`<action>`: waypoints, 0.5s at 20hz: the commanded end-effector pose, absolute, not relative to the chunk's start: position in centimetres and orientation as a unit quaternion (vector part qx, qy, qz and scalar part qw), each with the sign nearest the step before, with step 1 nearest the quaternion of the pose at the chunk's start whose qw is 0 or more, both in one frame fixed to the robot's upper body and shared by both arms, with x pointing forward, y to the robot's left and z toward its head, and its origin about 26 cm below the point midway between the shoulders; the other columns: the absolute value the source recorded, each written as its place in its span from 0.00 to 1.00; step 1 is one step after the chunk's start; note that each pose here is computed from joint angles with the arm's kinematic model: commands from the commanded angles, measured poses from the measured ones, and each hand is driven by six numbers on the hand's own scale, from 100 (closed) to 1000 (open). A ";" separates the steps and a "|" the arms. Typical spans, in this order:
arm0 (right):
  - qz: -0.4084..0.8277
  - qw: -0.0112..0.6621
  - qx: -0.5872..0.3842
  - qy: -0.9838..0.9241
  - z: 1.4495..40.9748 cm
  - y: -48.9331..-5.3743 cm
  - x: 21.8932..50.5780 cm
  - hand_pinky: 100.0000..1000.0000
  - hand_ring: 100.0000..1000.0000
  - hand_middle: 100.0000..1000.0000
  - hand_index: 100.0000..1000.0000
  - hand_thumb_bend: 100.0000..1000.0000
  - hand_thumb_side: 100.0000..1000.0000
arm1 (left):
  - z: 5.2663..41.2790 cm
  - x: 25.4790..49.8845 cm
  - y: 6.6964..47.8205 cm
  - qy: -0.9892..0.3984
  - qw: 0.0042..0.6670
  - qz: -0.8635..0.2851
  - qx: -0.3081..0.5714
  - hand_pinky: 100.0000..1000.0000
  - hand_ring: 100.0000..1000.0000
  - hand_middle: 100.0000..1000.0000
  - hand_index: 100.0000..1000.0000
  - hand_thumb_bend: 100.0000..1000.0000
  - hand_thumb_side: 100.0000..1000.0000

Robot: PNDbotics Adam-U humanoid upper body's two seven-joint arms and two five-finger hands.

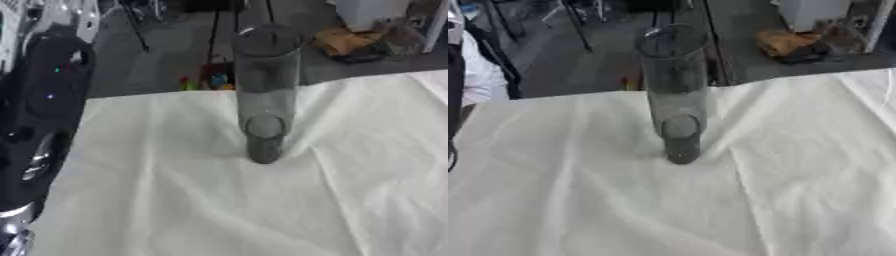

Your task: Arrange flowers into the vase.

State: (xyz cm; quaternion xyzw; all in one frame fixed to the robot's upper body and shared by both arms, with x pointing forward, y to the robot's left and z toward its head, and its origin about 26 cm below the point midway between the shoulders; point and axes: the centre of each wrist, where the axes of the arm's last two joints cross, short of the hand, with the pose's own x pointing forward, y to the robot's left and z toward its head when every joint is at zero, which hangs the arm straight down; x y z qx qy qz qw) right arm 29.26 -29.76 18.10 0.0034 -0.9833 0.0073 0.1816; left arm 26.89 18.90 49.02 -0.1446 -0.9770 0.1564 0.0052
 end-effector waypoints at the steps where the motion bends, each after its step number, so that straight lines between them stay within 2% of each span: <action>1: 0.013 0.168 0.010 -0.986 18.8 -29.6 29.1 0.83 0.84 0.55 0.91 0.00 0.96 | 49.4 26.1 18.7 -0.978 -0.016 0.158 -0.135 0.00 0.00 0.00 0.00 0.22 0.51; 6: 0.014 0.167 0.011 -0.986 18.8 -29.5 29.2 0.83 0.84 0.54 0.91 0.00 0.96 | 49.0 26.7 18.5 -0.980 -0.013 0.159 -0.117 0.00 0.00 0.00 0.00 0.21 0.52; 10: 0.012 0.166 0.011 -0.986 18.9 -29.5 29.2 0.83 0.84 0.54 0.91 0.00 0.96 | 48.3 27.6 18.5 -0.984 0.001 0.147 -0.097 0.00 0.00 0.00 0.00 0.16 0.54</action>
